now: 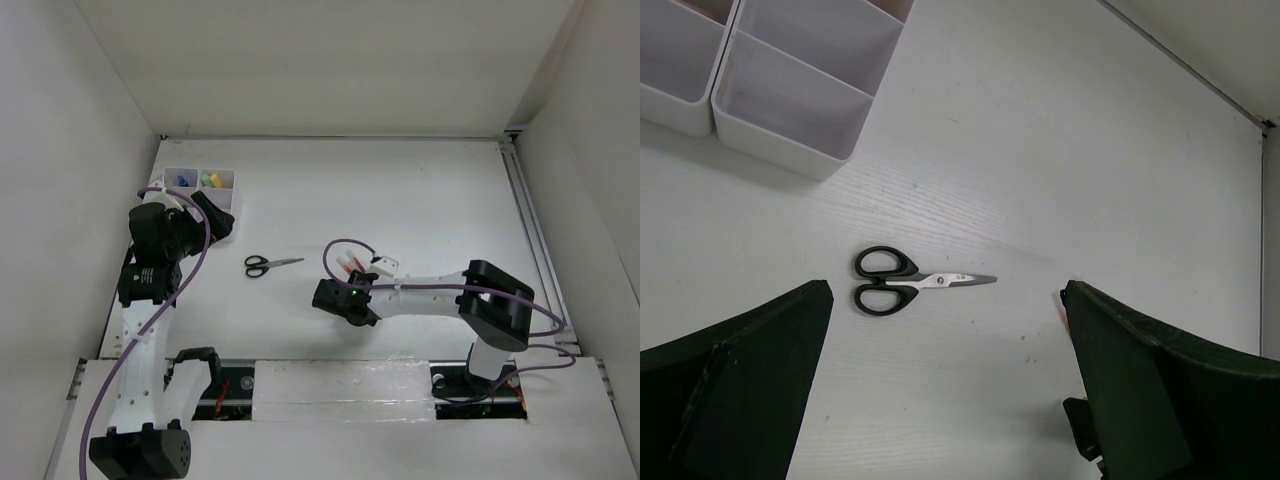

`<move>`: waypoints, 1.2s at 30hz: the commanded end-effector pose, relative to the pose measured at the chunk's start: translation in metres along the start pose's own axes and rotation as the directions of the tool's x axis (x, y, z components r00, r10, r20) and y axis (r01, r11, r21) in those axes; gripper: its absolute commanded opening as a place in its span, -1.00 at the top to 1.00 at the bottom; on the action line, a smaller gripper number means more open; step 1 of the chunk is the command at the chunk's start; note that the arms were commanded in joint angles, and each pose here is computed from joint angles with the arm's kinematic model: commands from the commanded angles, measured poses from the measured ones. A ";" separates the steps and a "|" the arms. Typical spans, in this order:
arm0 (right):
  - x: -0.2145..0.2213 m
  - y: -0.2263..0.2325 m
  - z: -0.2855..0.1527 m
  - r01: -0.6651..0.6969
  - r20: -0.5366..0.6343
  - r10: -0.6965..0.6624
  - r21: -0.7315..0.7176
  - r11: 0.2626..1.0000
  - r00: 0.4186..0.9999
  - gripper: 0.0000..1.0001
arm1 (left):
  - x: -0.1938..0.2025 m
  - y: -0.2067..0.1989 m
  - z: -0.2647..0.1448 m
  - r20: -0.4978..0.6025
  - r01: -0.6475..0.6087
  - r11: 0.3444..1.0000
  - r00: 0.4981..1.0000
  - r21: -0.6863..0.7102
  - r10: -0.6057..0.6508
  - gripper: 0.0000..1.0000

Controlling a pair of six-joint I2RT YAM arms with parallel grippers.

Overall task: Sort the stationery into containers
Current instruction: Pick up the stationery from the center of the board.

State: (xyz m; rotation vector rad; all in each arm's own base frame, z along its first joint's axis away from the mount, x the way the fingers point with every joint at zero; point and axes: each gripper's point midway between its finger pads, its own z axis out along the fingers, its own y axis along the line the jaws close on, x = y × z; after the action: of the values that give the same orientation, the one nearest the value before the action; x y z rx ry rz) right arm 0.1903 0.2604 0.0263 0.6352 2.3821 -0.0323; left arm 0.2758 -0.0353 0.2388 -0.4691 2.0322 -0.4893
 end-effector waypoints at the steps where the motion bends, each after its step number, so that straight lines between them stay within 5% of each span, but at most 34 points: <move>1: -0.006 -0.008 0.001 -0.023 0.023 0.023 0.026 0.999 0.999 -0.19 | -0.007 -0.007 -0.001 0.036 -0.025 0.999 0.999 0.038 0.024 -1.00; 10: -0.002 -0.016 0.007 -0.018 0.027 0.016 0.055 0.998 1.000 -0.05 | -0.006 -0.008 -0.002 0.032 -0.026 0.999 0.999 0.046 0.024 -1.00; 12: -0.001 -0.019 0.008 -0.012 0.028 0.010 0.063 0.998 1.000 0.10 | -0.006 -0.008 -0.002 0.032 -0.026 0.999 0.999 0.046 0.024 -1.00; 16: 0.000 -0.019 0.008 -0.021 0.019 0.020 0.064 0.998 1.000 0.82 | -0.006 -0.008 -0.002 0.032 -0.026 0.999 0.999 0.046 0.024 -1.00; 18: 0.002 -0.020 0.007 -0.021 0.010 0.021 0.065 0.998 1.000 1.00 | -0.006 -0.008 -0.002 0.032 -0.026 0.999 0.999 0.046 0.024 -1.00; 21: -0.003 -0.011 0.003 -0.005 0.018 0.004 0.040 0.999 1.000 1.00 | -0.005 -0.010 -0.002 0.026 -0.026 0.998 0.999 0.056 0.025 -1.00; 24: -0.018 0.031 -0.024 0.019 0.059 -0.009 -0.165 0.986 0.998 1.00 | 0.000 -0.019 -0.004 -0.002 -0.036 0.993 0.999 0.112 0.036 -1.00; 27: -0.024 0.087 -0.062 0.209 0.128 -0.167 -0.491 0.846 0.978 1.00 | 0.013 -0.041 -0.005 -0.060 -0.045 0.965 0.996 0.260 0.063 -1.00; 28: -0.040 0.101 -0.088 0.326 0.227 -0.236 -0.586 0.742 0.945 1.00 | 0.015 -0.046 -0.004 -0.072 -0.044 0.956 0.995 0.290 0.068 -1.00; 30: -0.053 0.135 -0.138 0.328 0.282 -0.169 -0.769 0.549 0.944 1.00 | 0.026 -0.055 -0.006 -0.105 -0.046 0.926 0.990 0.376 0.092 -1.00; 36: -0.087 0.177 -0.217 0.446 0.430 -0.134 -0.886 0.125 0.893 1.00 | 0.051 -0.083 -0.019 -0.172 -0.007 0.799 0.975 0.602 0.138 -1.00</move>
State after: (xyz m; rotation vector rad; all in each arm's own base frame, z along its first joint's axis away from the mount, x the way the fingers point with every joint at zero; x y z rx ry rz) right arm 0.2017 0.3835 0.2012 -0.2238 1.9894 0.9185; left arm 0.2587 -0.1038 0.2295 -0.1520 2.0517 -0.9445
